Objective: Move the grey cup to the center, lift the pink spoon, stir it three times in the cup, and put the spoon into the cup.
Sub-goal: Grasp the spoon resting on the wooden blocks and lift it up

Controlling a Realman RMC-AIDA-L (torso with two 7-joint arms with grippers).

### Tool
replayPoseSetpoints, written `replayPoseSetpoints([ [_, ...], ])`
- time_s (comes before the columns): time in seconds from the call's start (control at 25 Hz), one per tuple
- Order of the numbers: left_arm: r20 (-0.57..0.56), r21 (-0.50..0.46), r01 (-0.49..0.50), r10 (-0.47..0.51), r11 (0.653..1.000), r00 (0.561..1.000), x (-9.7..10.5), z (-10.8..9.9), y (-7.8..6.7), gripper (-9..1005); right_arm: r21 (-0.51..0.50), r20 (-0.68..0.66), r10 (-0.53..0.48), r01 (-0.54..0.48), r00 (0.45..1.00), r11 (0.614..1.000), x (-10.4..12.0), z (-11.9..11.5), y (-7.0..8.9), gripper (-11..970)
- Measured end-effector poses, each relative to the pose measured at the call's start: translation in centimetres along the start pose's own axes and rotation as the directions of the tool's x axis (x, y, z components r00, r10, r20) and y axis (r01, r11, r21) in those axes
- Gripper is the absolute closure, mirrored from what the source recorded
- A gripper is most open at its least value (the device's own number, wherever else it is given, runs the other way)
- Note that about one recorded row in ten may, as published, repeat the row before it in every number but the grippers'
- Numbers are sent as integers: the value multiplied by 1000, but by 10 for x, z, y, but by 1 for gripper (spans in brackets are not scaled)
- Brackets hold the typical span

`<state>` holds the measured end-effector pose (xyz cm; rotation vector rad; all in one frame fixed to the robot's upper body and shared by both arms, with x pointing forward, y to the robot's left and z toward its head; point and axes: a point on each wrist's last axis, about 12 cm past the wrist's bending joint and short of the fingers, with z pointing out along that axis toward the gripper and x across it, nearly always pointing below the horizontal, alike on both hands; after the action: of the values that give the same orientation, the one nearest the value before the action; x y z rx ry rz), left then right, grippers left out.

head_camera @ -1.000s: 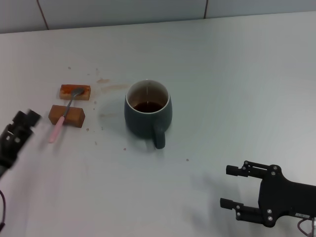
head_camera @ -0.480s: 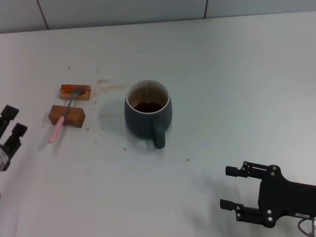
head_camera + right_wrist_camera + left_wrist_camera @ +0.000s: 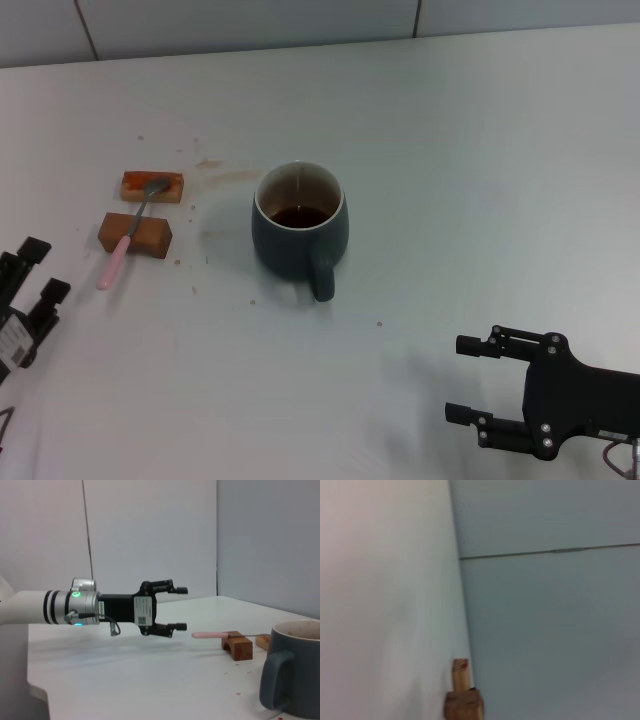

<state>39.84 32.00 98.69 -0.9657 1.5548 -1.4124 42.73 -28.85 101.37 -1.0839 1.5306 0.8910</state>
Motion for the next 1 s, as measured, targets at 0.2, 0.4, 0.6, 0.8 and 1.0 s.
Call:
replayPoseSetpoints([
  [0.2,-20,-33,40,-40,999,999,4,3,4,198,-1,0,-1,1,1000,1000,0,0,0,263],
  [0.4,-35,-63,82,-85,995,996,9,7,7,199,-4,2,-6,6,1000,1000,-1,1,-2,263],
  [0.6,-42,-69,102,-105,992,994,10,10,8,199,-7,3,-10,10,1000,1000,-3,3,-4,263],
  [0.8,-48,-69,115,-118,991,992,13,16,7,199,-9,3,-5,5,1000,1000,-4,4,-5,264],
  [1.0,-58,-70,125,-129,990,990,13,23,6,198,-9,0,-6,6,1000,1000,-4,5,-7,264],
])
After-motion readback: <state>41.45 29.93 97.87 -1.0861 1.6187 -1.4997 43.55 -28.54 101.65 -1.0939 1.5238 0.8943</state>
